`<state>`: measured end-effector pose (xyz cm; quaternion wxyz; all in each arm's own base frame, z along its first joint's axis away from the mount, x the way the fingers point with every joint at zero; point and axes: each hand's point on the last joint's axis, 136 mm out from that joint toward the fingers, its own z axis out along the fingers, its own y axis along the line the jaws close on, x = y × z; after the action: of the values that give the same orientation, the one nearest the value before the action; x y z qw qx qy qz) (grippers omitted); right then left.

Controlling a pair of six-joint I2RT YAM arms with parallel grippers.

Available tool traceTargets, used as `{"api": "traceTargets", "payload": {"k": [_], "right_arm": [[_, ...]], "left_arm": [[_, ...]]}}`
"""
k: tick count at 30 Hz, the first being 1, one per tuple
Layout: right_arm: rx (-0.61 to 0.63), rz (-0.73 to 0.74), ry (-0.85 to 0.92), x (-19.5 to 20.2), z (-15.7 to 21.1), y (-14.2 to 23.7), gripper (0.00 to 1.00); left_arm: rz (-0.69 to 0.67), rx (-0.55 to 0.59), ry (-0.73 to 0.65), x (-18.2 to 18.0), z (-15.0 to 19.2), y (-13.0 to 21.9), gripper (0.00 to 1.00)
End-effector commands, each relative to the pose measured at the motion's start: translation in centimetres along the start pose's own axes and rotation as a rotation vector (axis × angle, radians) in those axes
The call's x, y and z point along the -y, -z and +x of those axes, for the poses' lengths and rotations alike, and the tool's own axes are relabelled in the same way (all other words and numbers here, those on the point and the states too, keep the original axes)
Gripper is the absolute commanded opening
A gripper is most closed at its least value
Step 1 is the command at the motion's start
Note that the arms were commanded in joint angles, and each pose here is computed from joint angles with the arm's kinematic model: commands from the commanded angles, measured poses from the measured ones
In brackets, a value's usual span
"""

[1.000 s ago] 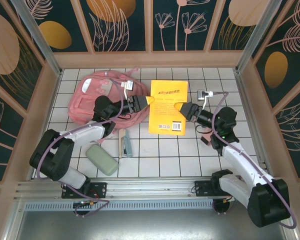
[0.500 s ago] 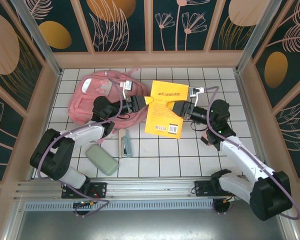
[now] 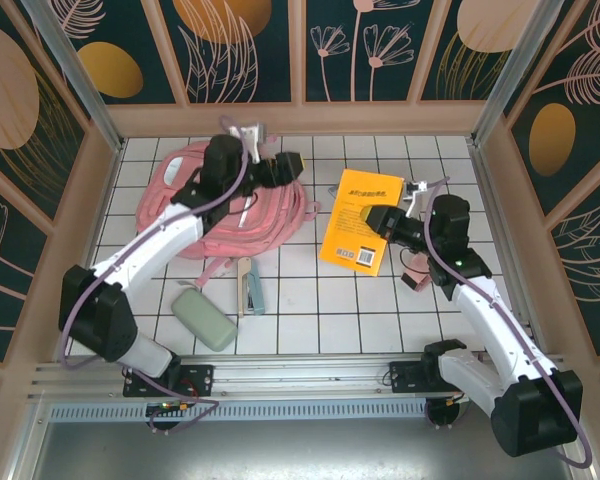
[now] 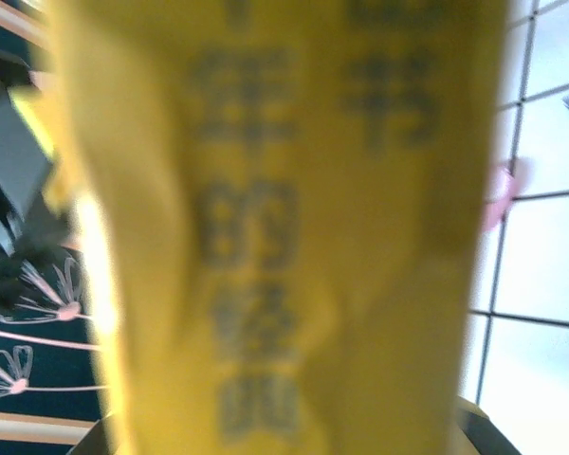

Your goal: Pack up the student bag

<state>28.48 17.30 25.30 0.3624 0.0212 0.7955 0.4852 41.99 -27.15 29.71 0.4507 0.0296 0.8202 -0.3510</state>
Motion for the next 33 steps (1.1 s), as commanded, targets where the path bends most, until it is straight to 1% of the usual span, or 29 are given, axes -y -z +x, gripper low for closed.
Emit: {"api": "traceTargets", "payload": {"k": [1, 2, 4, 10, 15, 18, 25, 29, 33], "right_arm": [[0.036, 0.025, 0.079, -0.5, -0.6, 0.8, 0.0], [0.037, 0.029, 0.081, -0.2, -0.6, 0.8, 0.0], [0.027, 0.032, 0.078, 0.2, -0.2, 0.5, 0.0], [0.004, 0.032, 0.058, 1.6, 0.8, -0.2, 0.0], [-0.014, 0.008, 0.041, 1.9, 1.5, -0.5, 0.0], [-0.015, 0.002, 0.034, 2.0, 1.8, -0.4, 0.0], [-0.027, -0.009, 0.023, 2.3, 2.4, -0.5, 0.0], [-0.03, -0.016, 0.018, 2.3, 2.5, -0.6, 0.0], [-0.036, -0.02, 0.018, 2.2, 2.6, -0.7, 0.0]], "left_arm": [[-0.589, -0.187, -0.182, -11.0, 3.8, 0.4, 0.89], [-0.657, -0.214, -0.209, -12.2, 4.6, -0.4, 0.9], [-0.708, -0.247, -0.257, -13.0, 5.6, -1.5, 0.91], [-0.751, -0.344, -0.308, -14.0, 9.1, -4.7, 0.92], [-0.796, -0.399, -0.335, -15.9, 11.2, -6.3, 0.85], [-0.834, -0.402, -0.356, -16.9, 11.5, -6.4, 0.78], [-0.833, -0.408, -0.363, -17.3, 12.0, -6.4, 0.56], [-0.832, -0.405, -0.347, -17.8, 12.0, -6.1, 0.4], [-0.802, -0.405, -0.316, -18.0, 11.7, -6.2, 0.32]]}}
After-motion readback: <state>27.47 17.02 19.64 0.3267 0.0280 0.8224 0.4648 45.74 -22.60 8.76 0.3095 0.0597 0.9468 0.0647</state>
